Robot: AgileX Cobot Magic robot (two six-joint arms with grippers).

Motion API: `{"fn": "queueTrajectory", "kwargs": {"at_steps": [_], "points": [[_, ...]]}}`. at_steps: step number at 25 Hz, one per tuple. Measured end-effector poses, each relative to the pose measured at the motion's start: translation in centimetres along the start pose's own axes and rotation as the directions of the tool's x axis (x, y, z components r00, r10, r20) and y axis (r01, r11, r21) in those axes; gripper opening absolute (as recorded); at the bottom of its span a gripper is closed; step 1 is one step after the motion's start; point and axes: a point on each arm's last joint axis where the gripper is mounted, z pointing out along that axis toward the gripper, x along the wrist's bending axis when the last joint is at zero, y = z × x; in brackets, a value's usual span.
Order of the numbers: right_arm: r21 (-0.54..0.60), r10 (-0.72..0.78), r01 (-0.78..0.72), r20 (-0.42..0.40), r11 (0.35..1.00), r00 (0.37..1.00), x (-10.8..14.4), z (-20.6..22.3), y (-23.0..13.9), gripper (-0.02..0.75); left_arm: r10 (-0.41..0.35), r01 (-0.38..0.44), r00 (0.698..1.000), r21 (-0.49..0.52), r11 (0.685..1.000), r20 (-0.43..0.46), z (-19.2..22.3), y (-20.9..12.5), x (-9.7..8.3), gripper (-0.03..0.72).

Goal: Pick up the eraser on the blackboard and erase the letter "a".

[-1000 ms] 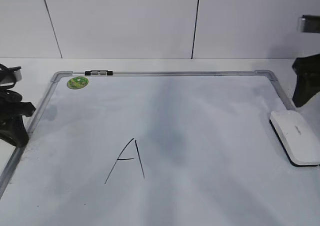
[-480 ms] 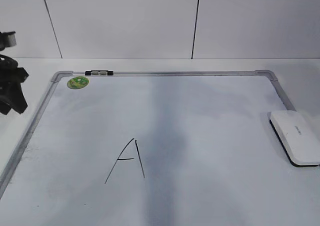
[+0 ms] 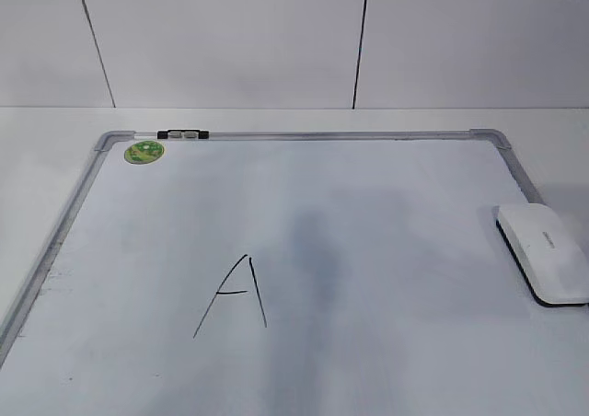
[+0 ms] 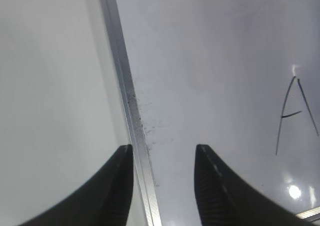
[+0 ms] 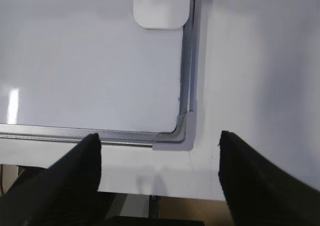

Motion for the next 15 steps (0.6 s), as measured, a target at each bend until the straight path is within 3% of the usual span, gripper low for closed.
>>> {"fn": "queueTrajectory", "kwargs": {"at_steps": [6, 15], "points": [[-0.055, 0.038, -0.037, 0.008, 0.998, 0.999, 0.2, 0.4, -4.0, 0.58, 0.031, -0.03, 1.0, -0.137, 0.99, 0.004, -5.5, -3.2, -2.2, 0.308], [-0.119, 0.039, -0.036, 0.028, 0.992, 0.999, 0.1, 1.1, -7.3, 0.58, 0.059, -0.059, 0.998, -0.227, 0.972, -0.007, -8.1, -14.2, -4.2, 0.307]]}}
